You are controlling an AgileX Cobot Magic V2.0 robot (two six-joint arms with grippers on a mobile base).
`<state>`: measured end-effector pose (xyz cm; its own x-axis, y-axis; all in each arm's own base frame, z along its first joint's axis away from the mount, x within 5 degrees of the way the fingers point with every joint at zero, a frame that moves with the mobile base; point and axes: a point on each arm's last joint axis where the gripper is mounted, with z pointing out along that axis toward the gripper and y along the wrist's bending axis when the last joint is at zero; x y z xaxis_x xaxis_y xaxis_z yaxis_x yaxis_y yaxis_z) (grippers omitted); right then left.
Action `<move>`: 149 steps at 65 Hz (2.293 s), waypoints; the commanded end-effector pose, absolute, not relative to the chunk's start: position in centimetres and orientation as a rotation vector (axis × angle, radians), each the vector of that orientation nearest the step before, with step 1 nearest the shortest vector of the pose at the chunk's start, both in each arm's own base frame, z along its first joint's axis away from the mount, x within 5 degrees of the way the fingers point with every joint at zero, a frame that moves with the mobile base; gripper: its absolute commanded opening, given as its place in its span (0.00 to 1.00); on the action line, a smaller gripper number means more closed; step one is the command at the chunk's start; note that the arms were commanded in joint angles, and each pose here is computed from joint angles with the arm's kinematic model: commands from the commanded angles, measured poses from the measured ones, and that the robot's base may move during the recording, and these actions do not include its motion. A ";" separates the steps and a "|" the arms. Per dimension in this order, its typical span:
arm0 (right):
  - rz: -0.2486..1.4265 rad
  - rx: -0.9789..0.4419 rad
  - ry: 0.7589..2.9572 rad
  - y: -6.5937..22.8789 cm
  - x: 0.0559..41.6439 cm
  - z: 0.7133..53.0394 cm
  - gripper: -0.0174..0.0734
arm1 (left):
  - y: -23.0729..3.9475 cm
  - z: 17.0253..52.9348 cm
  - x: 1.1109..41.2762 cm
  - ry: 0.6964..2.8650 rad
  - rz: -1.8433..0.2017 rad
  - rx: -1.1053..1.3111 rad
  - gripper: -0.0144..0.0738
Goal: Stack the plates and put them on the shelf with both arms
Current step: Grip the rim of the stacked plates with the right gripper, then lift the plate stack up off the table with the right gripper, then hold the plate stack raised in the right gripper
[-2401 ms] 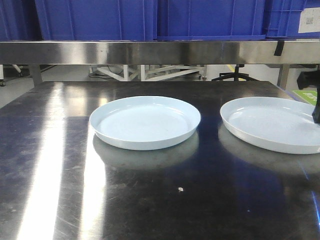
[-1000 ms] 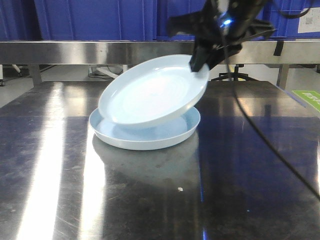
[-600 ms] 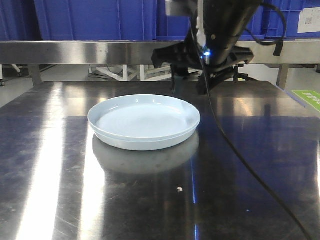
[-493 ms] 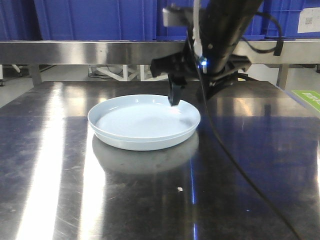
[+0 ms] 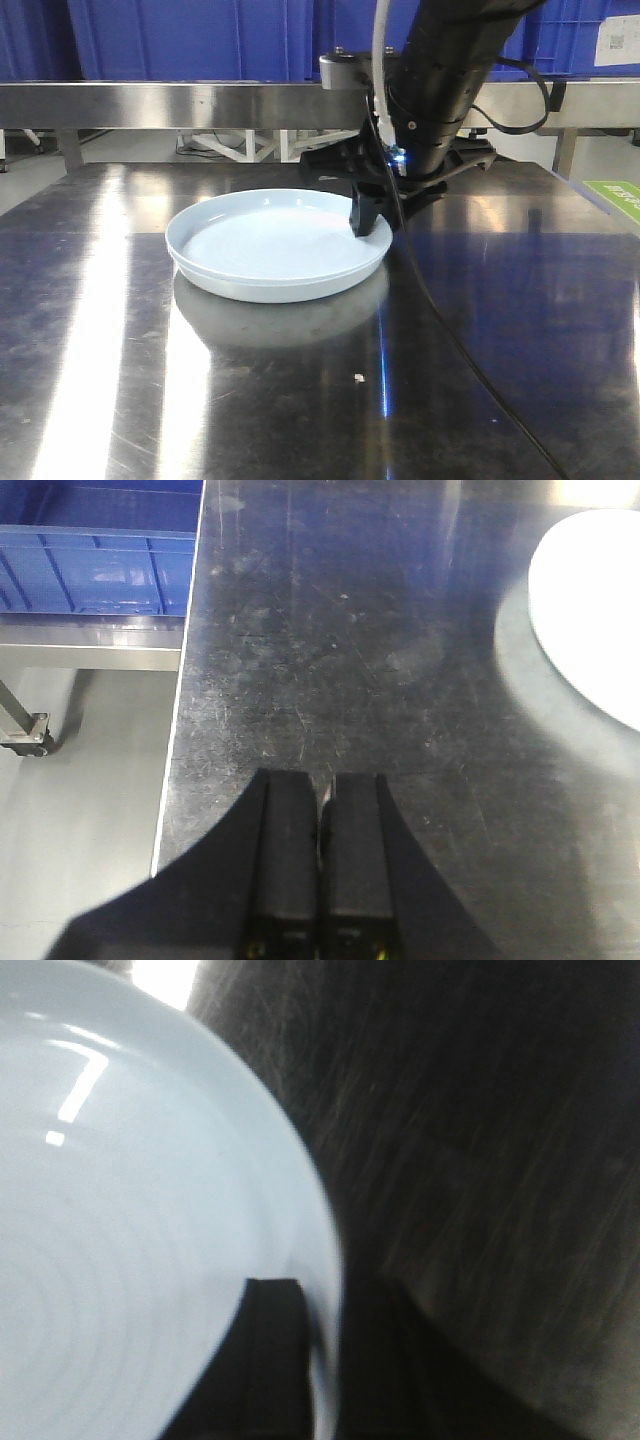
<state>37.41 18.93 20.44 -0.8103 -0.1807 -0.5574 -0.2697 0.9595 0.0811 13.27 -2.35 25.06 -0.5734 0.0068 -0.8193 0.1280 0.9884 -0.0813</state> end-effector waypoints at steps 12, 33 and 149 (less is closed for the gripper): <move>0.251 -0.325 2.250 17.6 36.4 29.1 0.23 | -2.4 26.5 13.8 2.079 -0.178 0.073 0.26; 0.227 -0.119 2.003 9.0 31.7 36.3 0.22 | -2.4 26.5 13.8 2.079 -0.178 0.073 0.26; 0.057 0.162 1.804 -0.4 9.3 29.9 0.22 | -2.4 26.5 13.8 2.079 -0.178 0.073 0.26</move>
<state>9.06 -0.47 28.10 -0.3416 0.1543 -0.9271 0.1029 0.9866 0.1263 13.26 -2.35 25.04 -0.5752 0.0072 -0.8180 0.1279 0.9885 -0.0812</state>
